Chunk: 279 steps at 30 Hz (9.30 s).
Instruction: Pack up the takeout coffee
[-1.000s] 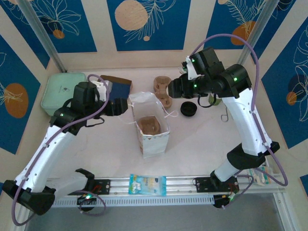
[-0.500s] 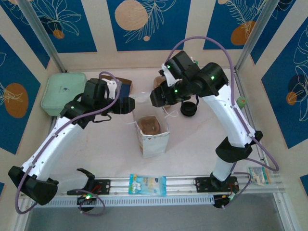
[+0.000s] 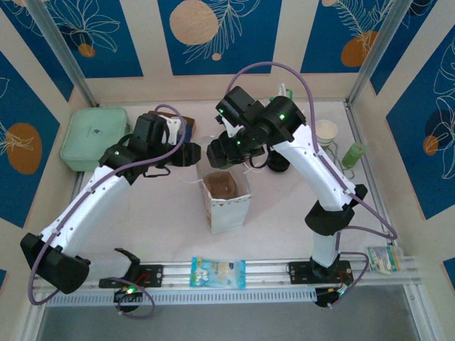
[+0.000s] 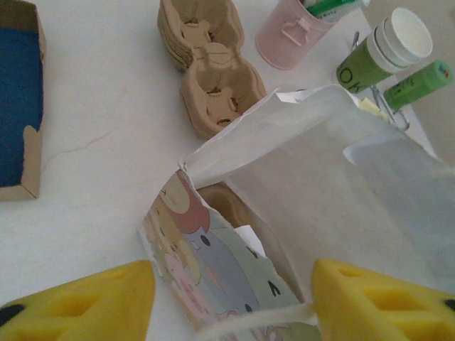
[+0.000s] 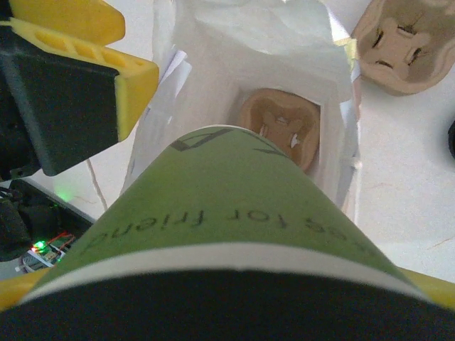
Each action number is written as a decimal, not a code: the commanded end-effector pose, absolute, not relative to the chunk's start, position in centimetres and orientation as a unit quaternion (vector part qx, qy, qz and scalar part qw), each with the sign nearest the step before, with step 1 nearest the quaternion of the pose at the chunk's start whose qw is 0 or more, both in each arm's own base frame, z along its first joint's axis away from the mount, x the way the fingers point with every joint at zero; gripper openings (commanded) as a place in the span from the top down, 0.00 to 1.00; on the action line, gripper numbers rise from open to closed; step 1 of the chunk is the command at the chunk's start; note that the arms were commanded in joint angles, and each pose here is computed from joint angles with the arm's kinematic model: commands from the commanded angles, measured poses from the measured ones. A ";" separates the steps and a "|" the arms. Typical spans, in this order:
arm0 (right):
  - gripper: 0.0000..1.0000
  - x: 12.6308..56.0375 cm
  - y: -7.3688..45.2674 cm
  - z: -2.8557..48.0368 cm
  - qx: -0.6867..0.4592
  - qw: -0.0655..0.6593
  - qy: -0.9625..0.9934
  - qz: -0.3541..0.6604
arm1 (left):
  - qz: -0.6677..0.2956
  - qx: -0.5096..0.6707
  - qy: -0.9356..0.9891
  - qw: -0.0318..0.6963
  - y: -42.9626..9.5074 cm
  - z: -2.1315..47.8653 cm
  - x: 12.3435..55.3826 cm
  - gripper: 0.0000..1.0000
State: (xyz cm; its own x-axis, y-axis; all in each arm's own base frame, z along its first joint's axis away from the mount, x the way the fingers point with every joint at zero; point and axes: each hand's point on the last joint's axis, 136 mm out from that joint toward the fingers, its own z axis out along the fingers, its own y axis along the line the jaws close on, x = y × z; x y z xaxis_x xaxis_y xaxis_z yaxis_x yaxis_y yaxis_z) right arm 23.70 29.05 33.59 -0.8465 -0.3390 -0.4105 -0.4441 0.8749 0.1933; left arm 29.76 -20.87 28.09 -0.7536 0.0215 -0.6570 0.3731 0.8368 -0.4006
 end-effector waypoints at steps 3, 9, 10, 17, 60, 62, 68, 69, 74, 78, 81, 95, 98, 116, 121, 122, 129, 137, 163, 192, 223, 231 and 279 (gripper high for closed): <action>0.68 22.5 28.9 32.2 -0.184 0.155 0.964 0.116 | -0.270 0.113 0.893 0.341 -21.3 28.3 29.7 0.51; 0.68 22.5 29.0 31.0 -0.177 0.146 0.969 0.091 | -0.273 0.108 0.892 0.344 -21.2 28.5 29.4 0.63; 0.68 22.5 28.9 30.9 -0.174 0.145 0.970 0.086 | -0.273 0.105 0.892 0.344 -21.1 28.4 29.3 0.64; 0.68 22.4 28.5 30.0 -0.169 0.146 0.973 0.056 | -0.280 0.099 0.889 0.350 -20.9 28.8 28.9 0.74; 0.73 20.4 28.1 27.4 -0.177 0.110 0.978 0.022 | -0.248 0.099 0.904 0.334 -21.3 27.3 29.9 0.82; 0.73 20.7 27.6 27.3 -0.174 0.116 0.978 0.009 | -0.250 0.099 0.904 0.333 -21.4 27.3 29.8 0.84; 0.73 21.5 26.3 27.5 -0.164 0.125 0.978 -0.031 | -0.259 0.096 0.901 0.334 -21.4 27.5 29.3 0.86; 0.73 21.4 26.6 27.5 -0.167 0.124 0.978 -0.027 | -0.260 0.095 0.901 0.334 -21.4 27.5 29.3 0.86; 0.73 20.2 29.3 27.8 -0.193 0.116 0.974 0.030 | -0.265 0.090 0.900 0.334 -21.5 27.4 29.1 0.89; 0.73 19.9 30.5 28.0 -0.195 0.114 0.972 0.061 | -0.268 0.085 0.900 0.333 -21.5 27.4 29.0 0.91; 0.73 20.0 30.7 27.5 -0.192 0.108 0.973 0.060 | -0.271 0.081 0.899 0.334 -21.6 27.2 28.9 0.91; 0.73 21.7 27.9 26.1 -0.167 0.141 0.973 -0.071 | -0.271 0.074 0.899 0.336 -21.7 27.3 28.9 0.92; 0.73 21.7 28.1 26.4 -0.166 0.140 0.974 -0.059 | -0.269 0.072 0.900 0.336 -21.5 27.3 28.8 0.91; 0.73 19.8 29.4 23.2 -0.155 0.092 0.983 -0.028 | -0.269 0.066 0.900 0.337 -21.5 27.5 28.9 0.91; 0.73 20.0 28.7 22.6 -0.147 0.091 0.984 -0.049 | -0.271 0.065 0.899 0.337 -21.5 27.6 28.7 0.92; 0.74 20.0 28.6 22.5 -0.145 0.090 0.984 -0.052 | -0.270 0.064 0.899 0.338 -21.4 27.6 28.6 0.92; 0.73 20.0 28.2 21.9 -0.127 0.084 0.987 -0.050 | -0.277 0.049 0.899 0.334 -21.3 27.4 27.9 0.97; 0.73 19.5 29.4 21.4 -0.120 0.072 0.990 -0.011 | -0.283 -0.009 0.900 0.333 -21.1 26.6 27.4 1.00; 0.74 21.3 28.8 22.6 -0.174 0.066 0.982 -0.007 | -0.266 -0.176 0.870 0.377 -20.1 27.1 27.7 1.00; 0.76 18.8 29.2 20.8 -0.179 0.041 0.983 0.017 | -0.266 -0.145 0.874 0.381 -20.5 27.4 27.1 1.00; 0.78 19.0 28.5 18.2 -0.174 0.032 0.984 0.018 | -0.266 -0.133 0.877 0.378 -20.8 26.9 27.0 1.00; 0.78 19.1 28.4 17.8 -0.175 0.027 0.984 0.019 | -0.262 -0.128 0.878 0.378 -20.9 26.7 27.0 1.00; 0.78 18.8 28.5 14.0 -0.170 -0.007 0.985 0.020 | -0.272 -0.122 0.875 0.381 -21.1 27.1 26.9 1.00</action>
